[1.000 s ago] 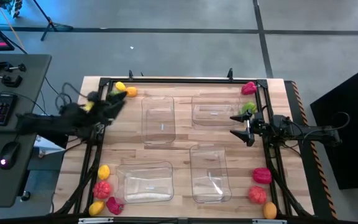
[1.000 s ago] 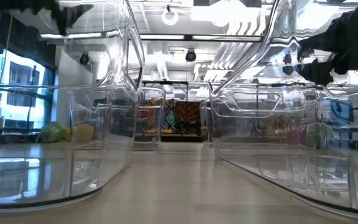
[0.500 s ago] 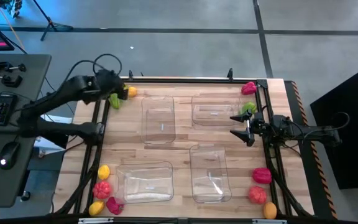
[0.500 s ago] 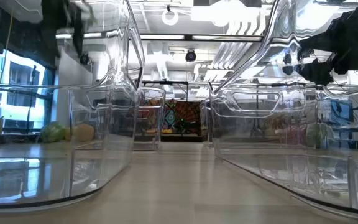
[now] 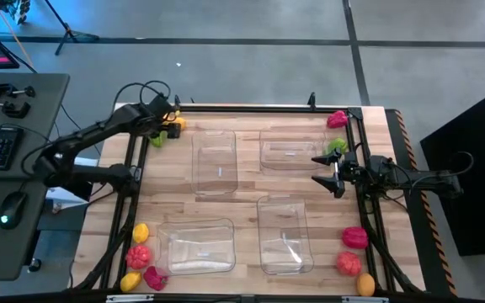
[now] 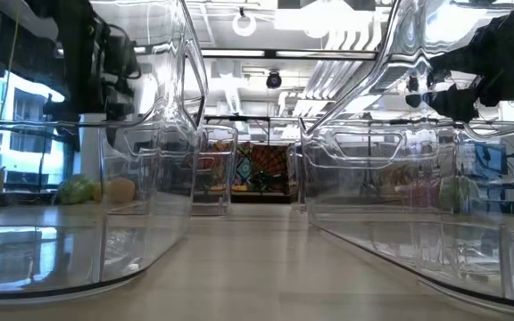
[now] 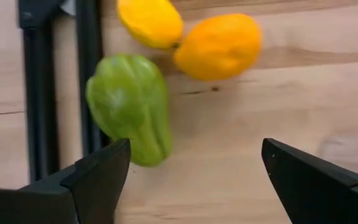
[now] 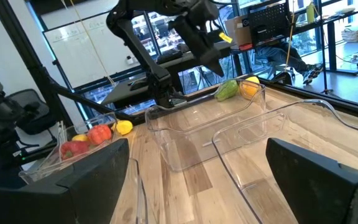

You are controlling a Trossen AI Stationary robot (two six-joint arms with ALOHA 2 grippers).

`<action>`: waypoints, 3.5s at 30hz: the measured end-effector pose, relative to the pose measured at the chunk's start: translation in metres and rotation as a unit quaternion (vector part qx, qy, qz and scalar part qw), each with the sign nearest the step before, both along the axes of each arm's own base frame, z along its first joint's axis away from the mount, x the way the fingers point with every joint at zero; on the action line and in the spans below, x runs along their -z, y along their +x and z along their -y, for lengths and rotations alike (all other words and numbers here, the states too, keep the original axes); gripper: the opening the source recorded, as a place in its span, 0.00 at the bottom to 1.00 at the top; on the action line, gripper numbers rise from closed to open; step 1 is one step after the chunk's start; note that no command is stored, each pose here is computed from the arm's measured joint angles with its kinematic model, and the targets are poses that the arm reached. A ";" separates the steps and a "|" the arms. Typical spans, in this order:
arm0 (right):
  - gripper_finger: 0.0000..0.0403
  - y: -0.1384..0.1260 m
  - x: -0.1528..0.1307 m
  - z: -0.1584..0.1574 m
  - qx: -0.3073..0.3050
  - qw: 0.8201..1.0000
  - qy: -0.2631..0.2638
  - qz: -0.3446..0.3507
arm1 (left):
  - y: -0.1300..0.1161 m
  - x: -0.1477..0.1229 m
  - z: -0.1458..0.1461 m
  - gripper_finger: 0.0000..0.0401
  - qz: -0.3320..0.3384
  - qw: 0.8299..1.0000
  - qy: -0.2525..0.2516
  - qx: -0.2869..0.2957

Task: Sort produce into baskets
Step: Put the left green chayote into the top left transparent bin

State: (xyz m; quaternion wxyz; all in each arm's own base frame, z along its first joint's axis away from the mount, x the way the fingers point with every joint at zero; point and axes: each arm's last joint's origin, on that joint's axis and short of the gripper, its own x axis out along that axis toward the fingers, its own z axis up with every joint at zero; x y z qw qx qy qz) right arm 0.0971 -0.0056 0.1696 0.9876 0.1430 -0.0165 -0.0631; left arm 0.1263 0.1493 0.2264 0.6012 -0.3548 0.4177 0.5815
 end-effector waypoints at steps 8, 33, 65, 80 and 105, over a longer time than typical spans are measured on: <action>0.92 0.000 0.000 0.000 0.000 1.000 0.000 0.000 | 0.002 0.012 -0.003 0.87 -0.042 0.999 -0.010 0.029; 0.92 0.000 0.000 0.000 0.000 1.000 0.000 0.000 | -0.003 0.013 -0.001 0.87 -0.058 0.995 0.012 -0.078; 0.92 0.000 0.000 0.000 0.000 1.000 0.000 0.000 | -0.006 0.029 0.001 0.87 -0.052 0.993 0.013 -0.103; 0.92 0.000 0.000 0.000 0.000 1.000 0.000 0.000 | -0.015 0.068 -0.001 0.87 -0.039 0.987 0.090 -0.129; 0.92 0.000 0.000 0.000 0.000 1.000 0.000 0.000 | -0.017 0.105 -0.009 0.88 -0.060 0.988 0.098 -0.103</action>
